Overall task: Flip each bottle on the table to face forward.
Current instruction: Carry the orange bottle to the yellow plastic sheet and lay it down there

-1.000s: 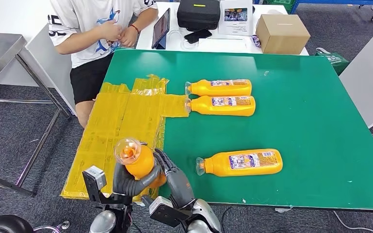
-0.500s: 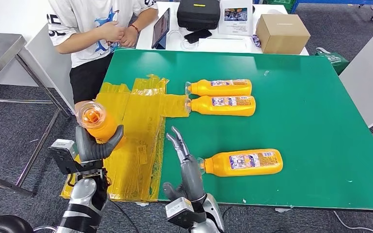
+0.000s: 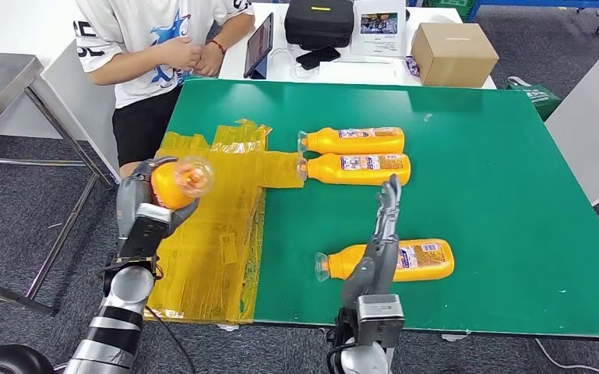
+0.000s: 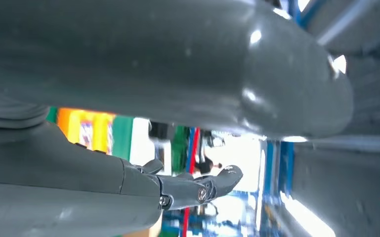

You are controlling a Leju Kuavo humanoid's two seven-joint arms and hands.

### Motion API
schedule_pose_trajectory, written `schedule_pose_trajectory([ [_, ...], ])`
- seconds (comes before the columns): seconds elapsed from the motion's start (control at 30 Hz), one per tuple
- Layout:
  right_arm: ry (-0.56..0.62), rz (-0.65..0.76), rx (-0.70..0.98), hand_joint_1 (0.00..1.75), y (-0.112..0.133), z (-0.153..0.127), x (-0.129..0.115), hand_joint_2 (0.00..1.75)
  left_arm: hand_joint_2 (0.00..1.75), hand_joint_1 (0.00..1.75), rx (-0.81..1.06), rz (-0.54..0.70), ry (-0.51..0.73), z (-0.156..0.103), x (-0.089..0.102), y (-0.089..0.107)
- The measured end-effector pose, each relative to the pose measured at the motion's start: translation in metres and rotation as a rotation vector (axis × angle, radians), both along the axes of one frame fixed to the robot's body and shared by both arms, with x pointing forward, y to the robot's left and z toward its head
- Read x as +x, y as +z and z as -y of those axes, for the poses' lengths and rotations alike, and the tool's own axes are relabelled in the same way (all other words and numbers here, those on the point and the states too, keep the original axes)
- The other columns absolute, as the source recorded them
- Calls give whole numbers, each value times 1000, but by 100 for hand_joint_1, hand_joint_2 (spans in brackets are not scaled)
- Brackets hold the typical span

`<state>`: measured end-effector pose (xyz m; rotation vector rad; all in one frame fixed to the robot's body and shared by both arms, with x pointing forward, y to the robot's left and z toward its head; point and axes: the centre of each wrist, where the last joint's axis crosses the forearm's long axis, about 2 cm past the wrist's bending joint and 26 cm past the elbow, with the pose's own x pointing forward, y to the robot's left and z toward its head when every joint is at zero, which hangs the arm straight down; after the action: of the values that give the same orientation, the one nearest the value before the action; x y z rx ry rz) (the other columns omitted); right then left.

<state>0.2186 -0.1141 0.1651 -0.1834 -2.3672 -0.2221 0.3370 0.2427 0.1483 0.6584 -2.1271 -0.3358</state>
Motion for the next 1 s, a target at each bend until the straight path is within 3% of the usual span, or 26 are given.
schedule_pose_trajectory([
  [0.43, -77, 34, 37, 0, 11, 19, 5, 0, 175, 175, 134, -69, -3, -12, 10, -14],
  [0.7, -47, 25, 60, 0, 11, 23, 8, 0, 175, 175, 542, -175, 1, -20, 24, -30],
  [0.83, 4, 1, 37, 0, 3, 22, 11, 175, 175, 175, 665, -281, -57, -32, 27, -47],
  [1.0, 72, -47, 9, 0, -12, 19, 13, 175, 175, 175, 785, -367, -90, -54, 29, -60],
])
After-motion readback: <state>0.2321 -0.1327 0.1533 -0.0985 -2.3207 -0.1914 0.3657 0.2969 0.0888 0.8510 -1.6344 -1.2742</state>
